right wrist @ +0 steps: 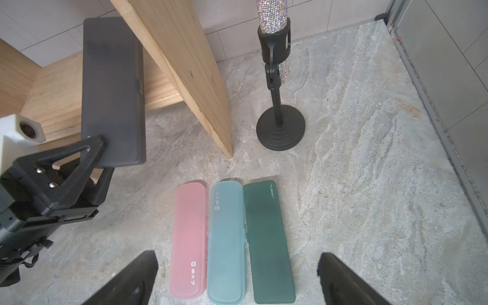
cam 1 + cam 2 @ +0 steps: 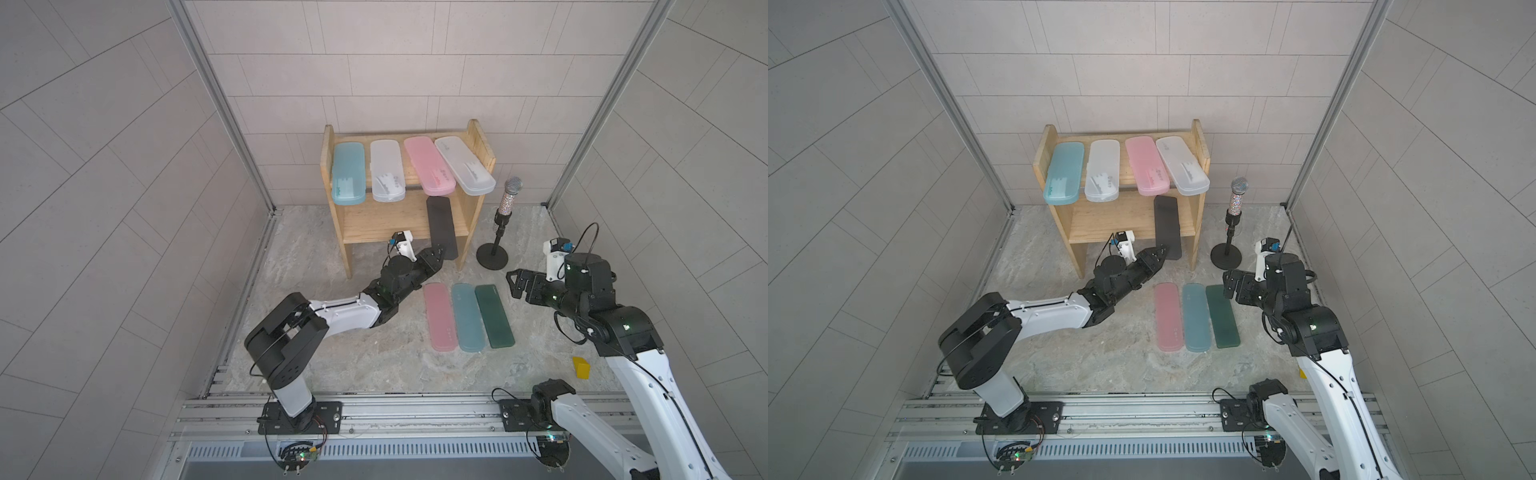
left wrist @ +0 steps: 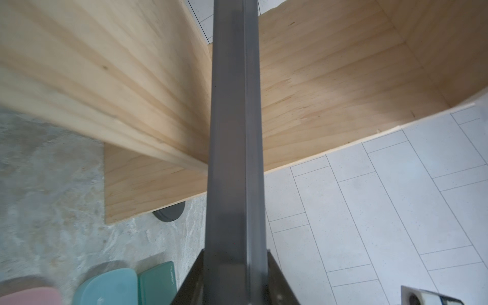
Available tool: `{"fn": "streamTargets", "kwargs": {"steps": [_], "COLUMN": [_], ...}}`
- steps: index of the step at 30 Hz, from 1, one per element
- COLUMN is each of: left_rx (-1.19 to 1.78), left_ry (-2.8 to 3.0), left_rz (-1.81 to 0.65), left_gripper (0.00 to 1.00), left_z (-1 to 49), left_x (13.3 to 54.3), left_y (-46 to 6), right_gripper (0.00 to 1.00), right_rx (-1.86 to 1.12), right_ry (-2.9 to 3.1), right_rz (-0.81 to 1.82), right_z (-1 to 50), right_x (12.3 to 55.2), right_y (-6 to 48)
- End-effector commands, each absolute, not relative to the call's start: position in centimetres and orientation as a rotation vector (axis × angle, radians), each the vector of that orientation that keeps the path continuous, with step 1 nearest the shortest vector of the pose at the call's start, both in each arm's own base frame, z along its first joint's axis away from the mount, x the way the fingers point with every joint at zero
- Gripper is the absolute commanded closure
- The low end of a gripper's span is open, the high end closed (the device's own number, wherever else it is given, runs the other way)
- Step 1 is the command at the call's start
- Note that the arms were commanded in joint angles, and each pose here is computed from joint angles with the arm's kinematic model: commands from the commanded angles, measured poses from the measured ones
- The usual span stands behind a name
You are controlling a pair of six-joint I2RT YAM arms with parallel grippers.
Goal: Remove the pencil cases from the shelf
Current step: Pick up the pencil case from the shelf.
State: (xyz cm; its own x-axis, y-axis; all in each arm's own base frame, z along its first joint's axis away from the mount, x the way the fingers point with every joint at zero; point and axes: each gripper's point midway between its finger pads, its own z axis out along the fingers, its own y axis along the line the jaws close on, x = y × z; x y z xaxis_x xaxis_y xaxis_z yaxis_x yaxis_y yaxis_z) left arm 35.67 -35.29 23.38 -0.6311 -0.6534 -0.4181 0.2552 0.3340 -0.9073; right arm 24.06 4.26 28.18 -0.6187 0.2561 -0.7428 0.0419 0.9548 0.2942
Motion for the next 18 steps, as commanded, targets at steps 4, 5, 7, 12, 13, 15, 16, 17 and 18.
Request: {"fn": "streamTargets", "kwargs": {"steps": [4,5,7,12,13,15,16,17,18], "left_rx": [-0.231,-0.21,-0.167,-0.079,-0.064,-0.035,-0.032,-0.038,-0.021], "left_ry": [1.735,1.73,1.732,1.741,1.738,1.73,1.724,1.72,1.68], "left_rz": [-1.274,-1.255,-1.208,-1.12,-1.105,-1.086,-1.076,-1.072,-1.067], "left_gripper": [1.0,1.0,1.0,1.0,1.0,1.0,1.0,1.0,1.0], "left_z": [24.9,24.9,24.5,23.5,23.5,23.4,23.4,23.2,24.1], "left_x": [32.6,31.9,30.5,26.8,26.2,25.0,24.4,24.0,23.5], "left_y": [-30.9,-30.1,-28.6,-24.9,-24.2,-23.1,-22.4,-21.8,-21.2], "right_gripper": [0.0,0.0,0.0,0.0,0.0,0.0,0.0,0.0,0.0], "right_rx": [0.21,0.208,0.209,0.147,0.117,0.047,0.003,-0.026,-0.05], "right_ry": [2.184,2.175,2.143,2.071,2.077,2.105,2.116,2.122,2.12], "right_rz": [0.498,0.544,0.627,0.802,0.784,0.737,0.719,0.701,0.701], "right_z": [29.3,29.4,29.9,30.5,30.3,30.1,30.1,30.2,30.4], "right_x": [23.6,23.6,23.7,24.0,24.1,24.3,24.3,24.4,24.4], "right_y": [6.4,7.0,8.0,12.3,13.2,15.2,16.4,17.5,18.5]}}
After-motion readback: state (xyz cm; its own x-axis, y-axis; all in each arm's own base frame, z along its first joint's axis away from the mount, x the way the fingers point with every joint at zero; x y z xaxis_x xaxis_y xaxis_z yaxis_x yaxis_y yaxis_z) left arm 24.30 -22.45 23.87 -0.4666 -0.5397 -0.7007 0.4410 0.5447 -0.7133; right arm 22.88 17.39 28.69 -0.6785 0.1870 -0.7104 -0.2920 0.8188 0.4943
